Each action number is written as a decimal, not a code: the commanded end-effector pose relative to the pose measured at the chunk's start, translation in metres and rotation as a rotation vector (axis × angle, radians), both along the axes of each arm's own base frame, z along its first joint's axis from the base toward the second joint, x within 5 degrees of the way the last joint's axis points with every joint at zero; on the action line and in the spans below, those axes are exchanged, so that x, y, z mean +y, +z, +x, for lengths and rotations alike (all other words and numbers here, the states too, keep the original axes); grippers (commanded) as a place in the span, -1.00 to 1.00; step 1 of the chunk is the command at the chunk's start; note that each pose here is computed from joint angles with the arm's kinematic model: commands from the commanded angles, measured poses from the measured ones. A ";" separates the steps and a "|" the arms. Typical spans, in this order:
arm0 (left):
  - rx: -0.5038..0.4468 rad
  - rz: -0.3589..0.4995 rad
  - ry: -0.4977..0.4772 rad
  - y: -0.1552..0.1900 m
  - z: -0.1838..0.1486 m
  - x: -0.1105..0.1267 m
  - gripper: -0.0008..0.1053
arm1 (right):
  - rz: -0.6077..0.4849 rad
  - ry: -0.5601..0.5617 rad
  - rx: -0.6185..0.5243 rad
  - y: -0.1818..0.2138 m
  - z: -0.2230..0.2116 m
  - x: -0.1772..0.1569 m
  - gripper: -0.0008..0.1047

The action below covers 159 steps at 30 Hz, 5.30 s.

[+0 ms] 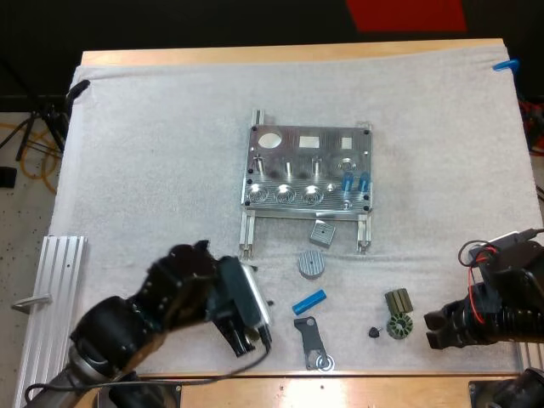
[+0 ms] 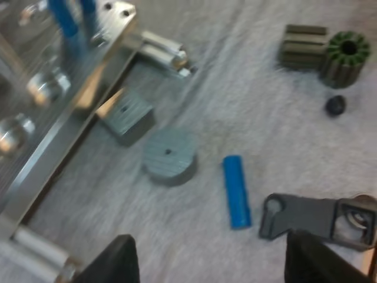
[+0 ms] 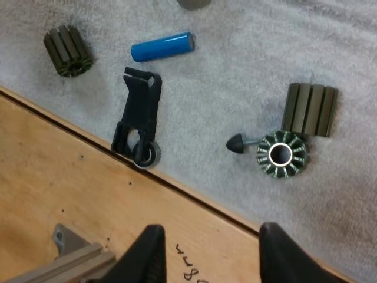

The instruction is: Load cells from right to left

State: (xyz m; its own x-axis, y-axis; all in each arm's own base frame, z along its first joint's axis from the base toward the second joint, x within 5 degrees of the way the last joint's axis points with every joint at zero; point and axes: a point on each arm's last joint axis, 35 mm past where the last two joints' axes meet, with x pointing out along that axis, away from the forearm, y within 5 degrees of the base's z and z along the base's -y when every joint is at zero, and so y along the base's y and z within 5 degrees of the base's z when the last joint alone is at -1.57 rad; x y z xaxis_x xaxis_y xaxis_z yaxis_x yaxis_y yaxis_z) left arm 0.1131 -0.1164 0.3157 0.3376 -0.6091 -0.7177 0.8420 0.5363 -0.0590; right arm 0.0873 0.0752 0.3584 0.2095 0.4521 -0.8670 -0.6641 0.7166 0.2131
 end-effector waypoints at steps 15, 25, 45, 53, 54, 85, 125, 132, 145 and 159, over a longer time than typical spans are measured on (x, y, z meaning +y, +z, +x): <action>0.104 0.221 -0.002 -0.066 0.015 -0.059 0.02 | 0.051 -0.004 -0.051 0.005 0.004 0.003 -0.27; 0.134 0.251 -0.007 -0.077 0.020 -0.066 0.02 | 0.047 -0.007 -0.053 0.005 0.005 0.003 0.00; 0.126 0.241 -0.007 -0.076 0.021 -0.067 0.02 | 0.046 -0.007 -0.054 0.005 0.005 0.003 0.00; 0.151 0.212 -0.034 -0.076 0.020 -0.069 0.02 | 0.046 -0.007 -0.054 0.005 0.005 0.003 0.00; 0.154 0.216 -0.034 -0.077 0.020 -0.069 0.02 | 0.046 -0.007 -0.054 0.005 0.005 0.003 0.00; 0.289 0.401 0.046 -0.160 0.045 -0.100 0.02 | 0.046 -0.007 -0.054 0.005 0.005 0.003 0.00; 0.328 0.473 0.043 -0.182 0.048 -0.103 -0.45 | 0.056 -0.007 -0.068 0.006 0.006 0.004 0.00; 0.285 0.443 0.016 -0.169 0.048 -0.104 -0.98 | 0.063 -0.007 -0.077 0.006 0.007 0.004 0.00; 0.145 0.365 -0.063 -0.123 0.041 -0.094 -0.98 | 0.122 0.015 -0.098 0.010 0.010 0.008 0.00; -0.013 0.077 -0.157 -0.042 0.015 -0.064 -0.98 | 0.354 0.055 -0.041 0.016 0.029 0.031 0.09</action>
